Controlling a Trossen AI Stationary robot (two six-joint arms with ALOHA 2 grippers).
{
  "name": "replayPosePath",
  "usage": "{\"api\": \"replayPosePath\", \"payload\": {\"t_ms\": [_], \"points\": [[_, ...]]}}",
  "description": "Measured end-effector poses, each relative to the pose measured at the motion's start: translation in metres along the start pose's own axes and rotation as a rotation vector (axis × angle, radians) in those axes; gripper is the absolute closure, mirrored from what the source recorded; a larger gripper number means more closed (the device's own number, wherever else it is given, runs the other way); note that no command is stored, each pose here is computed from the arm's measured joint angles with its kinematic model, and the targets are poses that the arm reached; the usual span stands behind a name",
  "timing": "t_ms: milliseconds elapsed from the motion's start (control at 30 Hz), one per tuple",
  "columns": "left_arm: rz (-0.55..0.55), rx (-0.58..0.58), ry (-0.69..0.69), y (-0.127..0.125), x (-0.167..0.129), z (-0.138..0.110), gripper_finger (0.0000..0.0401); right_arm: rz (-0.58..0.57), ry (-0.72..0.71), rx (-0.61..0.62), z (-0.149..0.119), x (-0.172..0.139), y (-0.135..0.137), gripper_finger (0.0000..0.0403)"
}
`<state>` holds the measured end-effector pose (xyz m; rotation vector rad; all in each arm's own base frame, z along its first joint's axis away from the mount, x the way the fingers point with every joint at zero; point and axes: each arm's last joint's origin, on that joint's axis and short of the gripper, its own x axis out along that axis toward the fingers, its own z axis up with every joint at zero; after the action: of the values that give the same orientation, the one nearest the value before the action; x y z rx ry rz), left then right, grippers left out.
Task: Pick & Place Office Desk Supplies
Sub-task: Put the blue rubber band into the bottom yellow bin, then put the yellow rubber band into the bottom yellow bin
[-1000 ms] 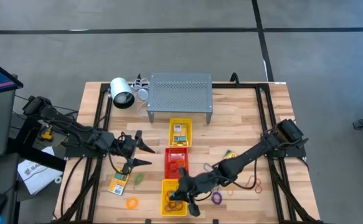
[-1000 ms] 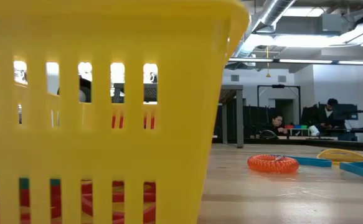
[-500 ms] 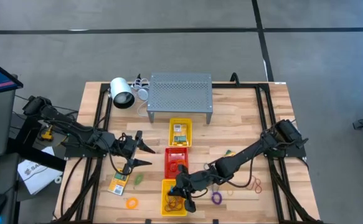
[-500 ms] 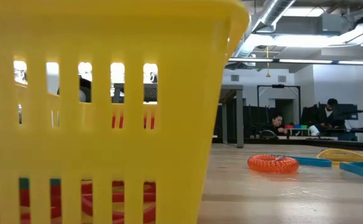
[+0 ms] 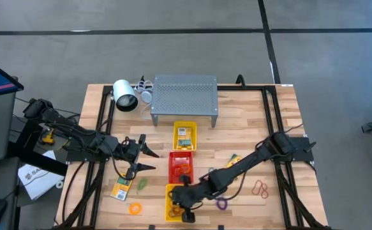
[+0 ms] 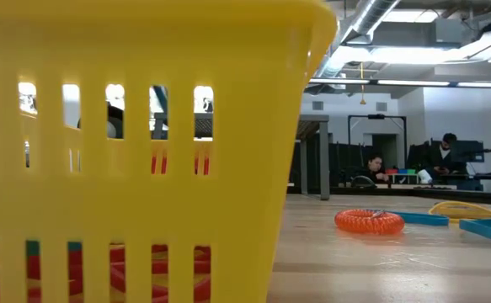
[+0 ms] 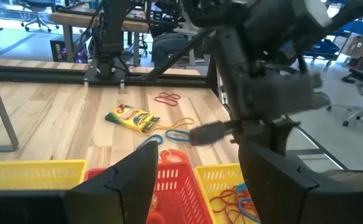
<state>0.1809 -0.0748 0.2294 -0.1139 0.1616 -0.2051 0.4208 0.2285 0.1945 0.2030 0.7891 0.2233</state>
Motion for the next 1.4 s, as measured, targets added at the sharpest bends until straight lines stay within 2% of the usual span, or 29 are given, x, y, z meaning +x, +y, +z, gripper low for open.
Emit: {"api": "replayPosePath", "payload": {"t_ms": [333,500,867,1167,1400], "points": [[0.001,0.002,0.009,0.0,0.0,-0.001,0.0183,-0.039,0.228,-0.001,-0.006,0.034,-0.002,0.0403],[0.003,0.005,0.021,0.0,0.0,-0.002,0.0183,-0.029,0.256,-0.01,-0.003,0.044,-0.001,0.0403],[0.004,0.005,0.025,0.0,0.0,-0.003,0.0183,-0.029,0.296,-0.012,-0.006,0.042,-0.002,0.0399],[0.004,0.005,0.024,0.0,0.0,-0.002,0.0183,0.042,0.35,0.009,-0.007,0.043,-0.004,0.0351],[0.004,0.005,0.024,0.0,0.0,-0.002,0.0183,0.06,0.358,0.029,-0.005,0.043,-0.01,0.0284]]}}
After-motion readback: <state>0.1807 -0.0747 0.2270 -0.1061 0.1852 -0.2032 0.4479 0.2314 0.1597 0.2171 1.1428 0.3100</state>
